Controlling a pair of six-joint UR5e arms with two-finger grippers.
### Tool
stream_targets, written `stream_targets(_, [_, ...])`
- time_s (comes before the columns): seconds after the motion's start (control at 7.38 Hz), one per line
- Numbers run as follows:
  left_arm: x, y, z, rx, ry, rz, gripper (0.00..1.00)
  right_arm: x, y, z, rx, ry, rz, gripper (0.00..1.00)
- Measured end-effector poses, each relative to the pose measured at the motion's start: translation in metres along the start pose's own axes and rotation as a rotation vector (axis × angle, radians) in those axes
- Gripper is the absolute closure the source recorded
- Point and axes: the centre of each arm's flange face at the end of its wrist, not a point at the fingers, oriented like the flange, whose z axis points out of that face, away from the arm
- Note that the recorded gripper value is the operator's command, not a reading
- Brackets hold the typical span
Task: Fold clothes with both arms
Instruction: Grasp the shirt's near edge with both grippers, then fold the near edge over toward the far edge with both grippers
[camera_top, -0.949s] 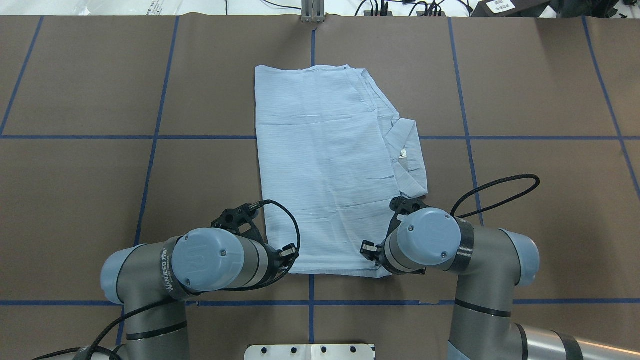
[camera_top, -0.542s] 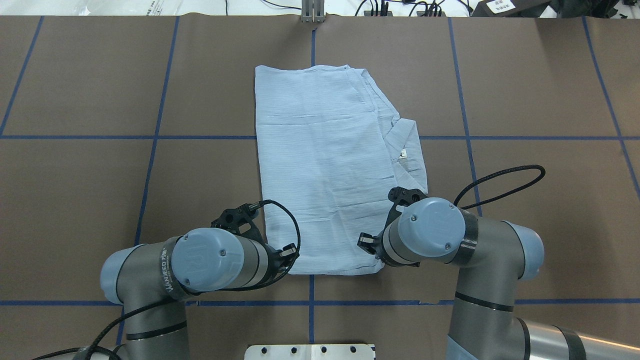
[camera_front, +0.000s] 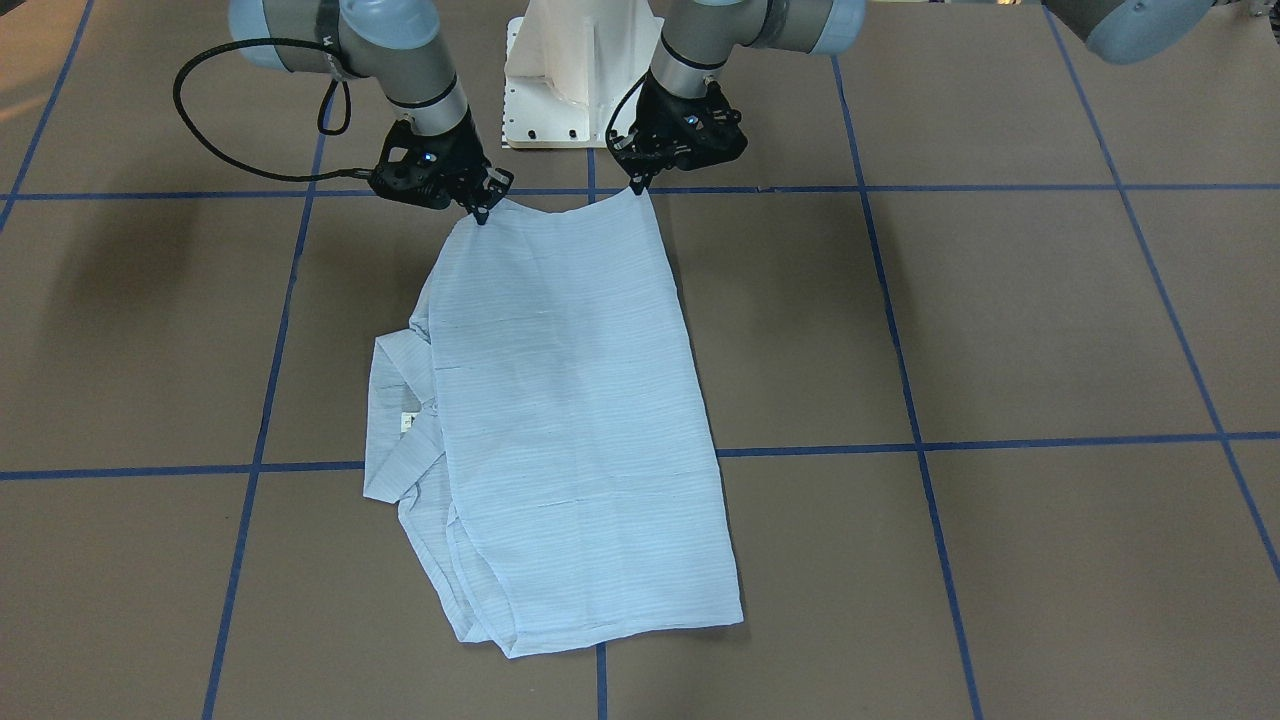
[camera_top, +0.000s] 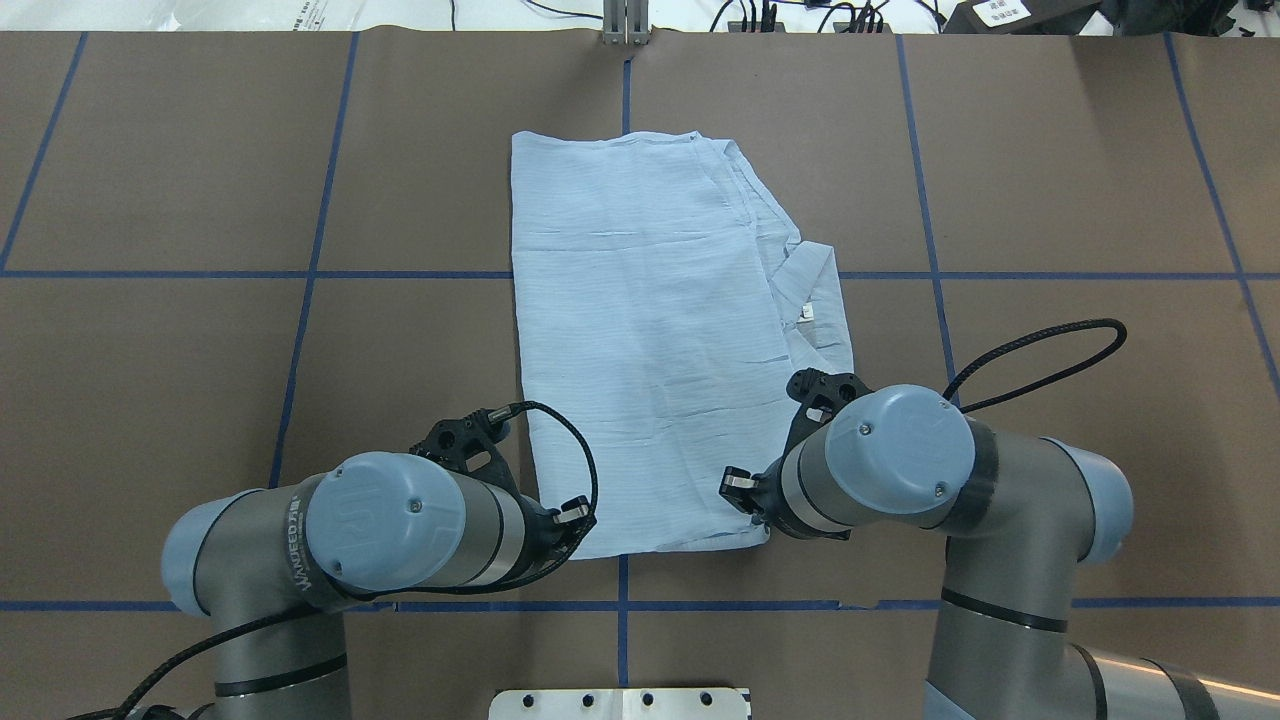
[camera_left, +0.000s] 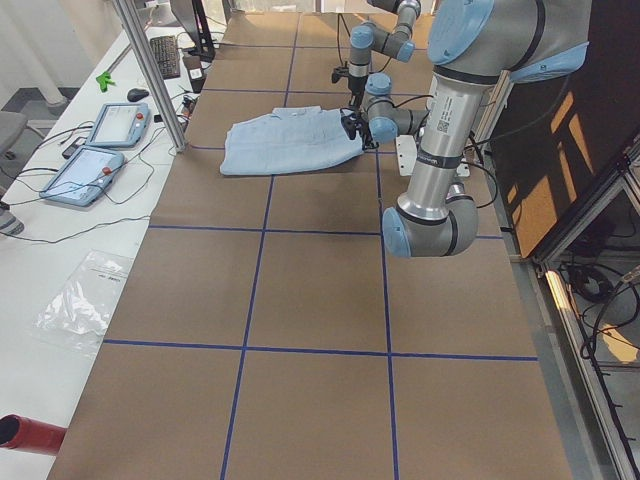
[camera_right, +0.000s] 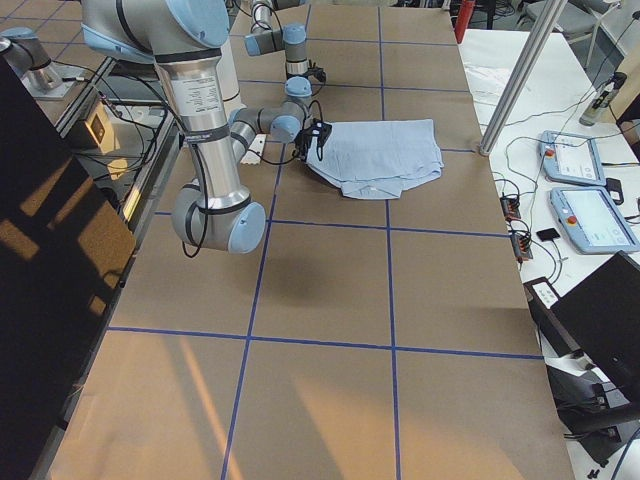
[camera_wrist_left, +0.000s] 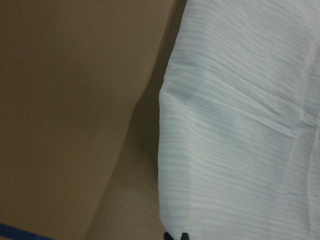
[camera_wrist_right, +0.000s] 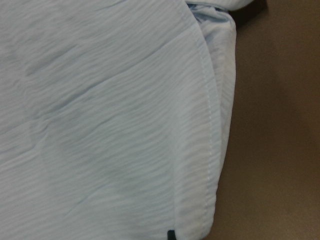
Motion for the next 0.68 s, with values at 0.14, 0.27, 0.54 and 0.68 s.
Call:
stream_targets(0.14, [0.001, 0.009, -0.012, -0.025, -0.006, 0.004, 1.00, 0.002, 0.011, -0.020, -0.050, -0.011, -0.007, 1.00])
stream_targets(0.27, [0.000, 0.023, -0.022, -0.058, -0.014, 0.013, 1.00, 0.004, 0.025, -0.038, -0.124, -0.009, -0.013, 1.00])
stream_targets(0.54, [-0.006, 0.057, -0.054, -0.119, -0.029, 0.040, 1.00, 0.007, 0.047, -0.057, -0.278, 0.002, -0.022, 1.00])
stream_targets(0.68, [-0.010, 0.072, -0.077, -0.145, -0.032, 0.054, 1.00, 0.008, 0.054, -0.065, -0.328, 0.000, -0.027, 1.00])
